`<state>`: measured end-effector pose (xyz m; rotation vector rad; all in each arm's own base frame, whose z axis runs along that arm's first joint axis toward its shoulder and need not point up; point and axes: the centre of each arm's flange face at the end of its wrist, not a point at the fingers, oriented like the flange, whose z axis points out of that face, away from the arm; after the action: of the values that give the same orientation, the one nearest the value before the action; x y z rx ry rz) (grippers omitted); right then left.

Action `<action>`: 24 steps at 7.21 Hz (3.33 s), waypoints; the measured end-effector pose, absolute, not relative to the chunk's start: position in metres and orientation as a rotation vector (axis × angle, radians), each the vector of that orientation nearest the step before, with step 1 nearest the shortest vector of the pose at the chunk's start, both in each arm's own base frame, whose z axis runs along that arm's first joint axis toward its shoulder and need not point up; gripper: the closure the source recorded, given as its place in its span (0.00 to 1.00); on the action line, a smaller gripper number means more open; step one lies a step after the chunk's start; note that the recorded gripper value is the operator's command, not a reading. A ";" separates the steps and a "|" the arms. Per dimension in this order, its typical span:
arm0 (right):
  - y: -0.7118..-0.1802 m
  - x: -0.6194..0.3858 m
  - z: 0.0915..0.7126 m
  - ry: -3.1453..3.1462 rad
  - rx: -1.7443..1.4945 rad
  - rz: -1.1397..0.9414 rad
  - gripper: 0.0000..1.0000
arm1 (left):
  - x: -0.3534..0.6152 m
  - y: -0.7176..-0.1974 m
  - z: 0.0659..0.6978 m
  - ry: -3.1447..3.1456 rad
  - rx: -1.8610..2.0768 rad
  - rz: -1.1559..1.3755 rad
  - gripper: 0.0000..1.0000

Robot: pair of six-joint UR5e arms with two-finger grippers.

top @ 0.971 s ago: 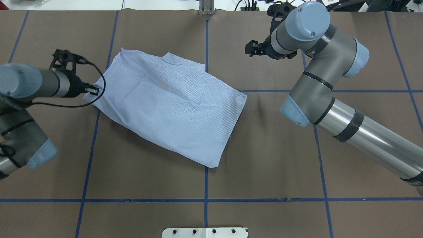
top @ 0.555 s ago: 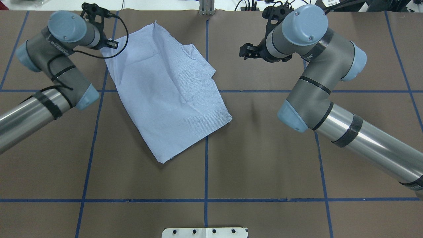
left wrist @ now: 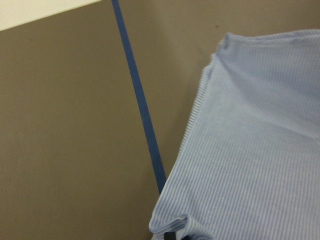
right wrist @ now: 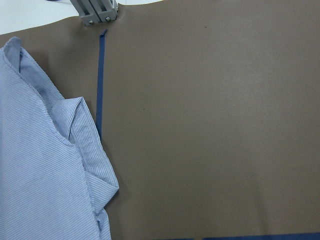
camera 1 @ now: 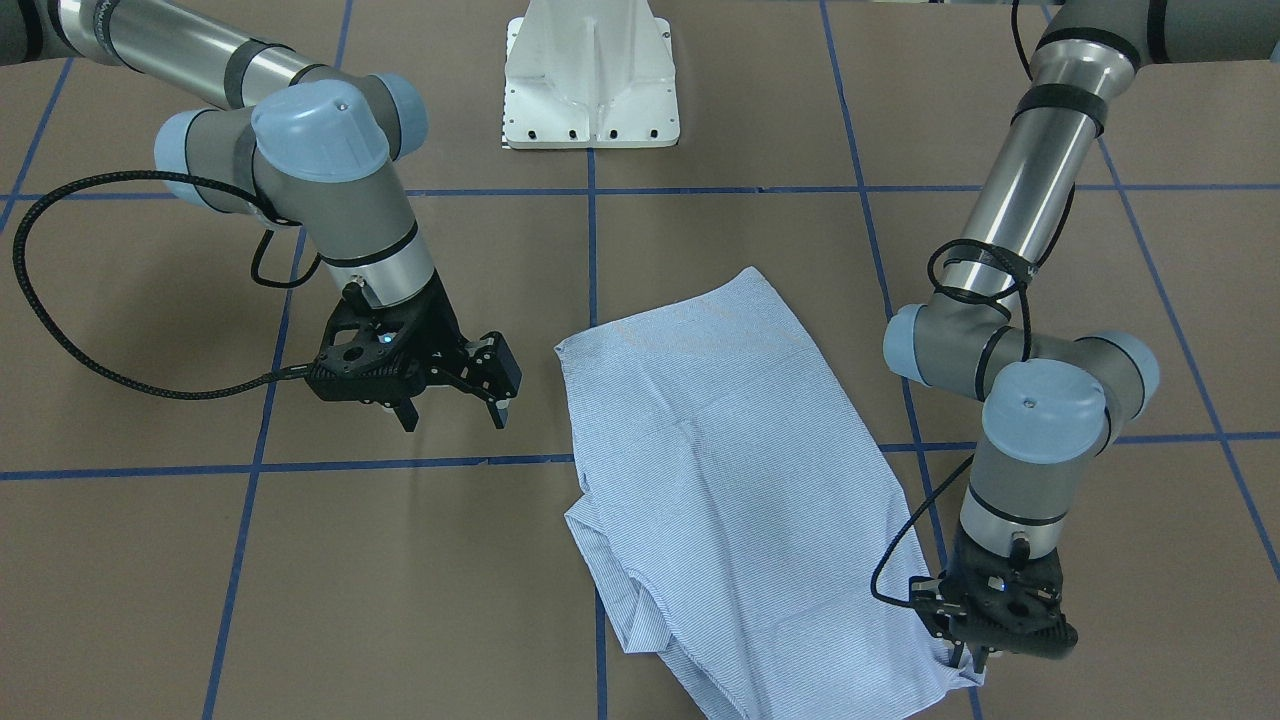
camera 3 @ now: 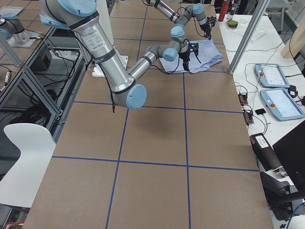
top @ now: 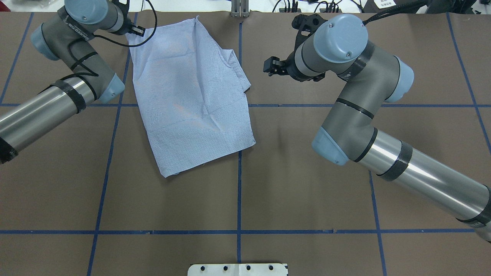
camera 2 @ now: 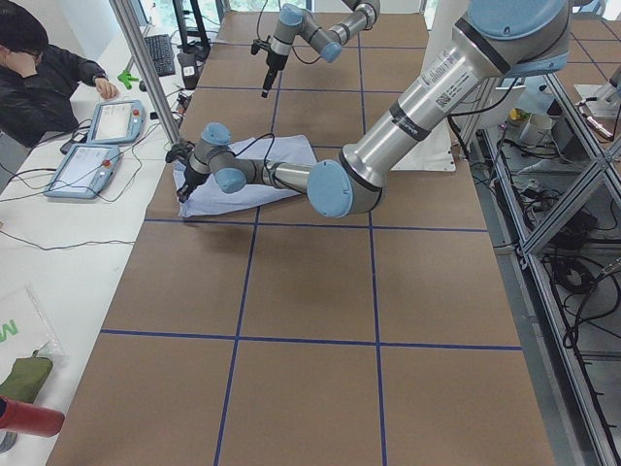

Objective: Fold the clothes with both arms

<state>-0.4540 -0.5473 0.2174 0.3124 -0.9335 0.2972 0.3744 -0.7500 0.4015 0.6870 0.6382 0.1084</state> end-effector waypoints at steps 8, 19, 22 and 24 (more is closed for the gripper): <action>-0.424 -0.607 0.205 -0.844 0.123 0.742 0.04 | 0.345 -0.690 0.401 0.784 0.708 0.168 0.00; -0.437 -0.653 0.219 -0.791 0.152 0.739 0.07 | 0.343 -0.685 0.406 0.784 0.705 0.167 0.00; -0.431 -0.656 0.221 -0.766 0.153 0.730 0.29 | 0.343 -0.685 0.406 0.784 0.705 0.168 0.00; -0.427 -0.660 0.217 -0.770 0.168 0.731 0.43 | 0.343 -0.684 0.407 0.783 0.704 0.167 0.00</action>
<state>-0.6601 -0.4271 0.2175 0.1682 -0.7698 0.7309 0.3426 -0.6844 0.4070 0.7043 0.7833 0.1674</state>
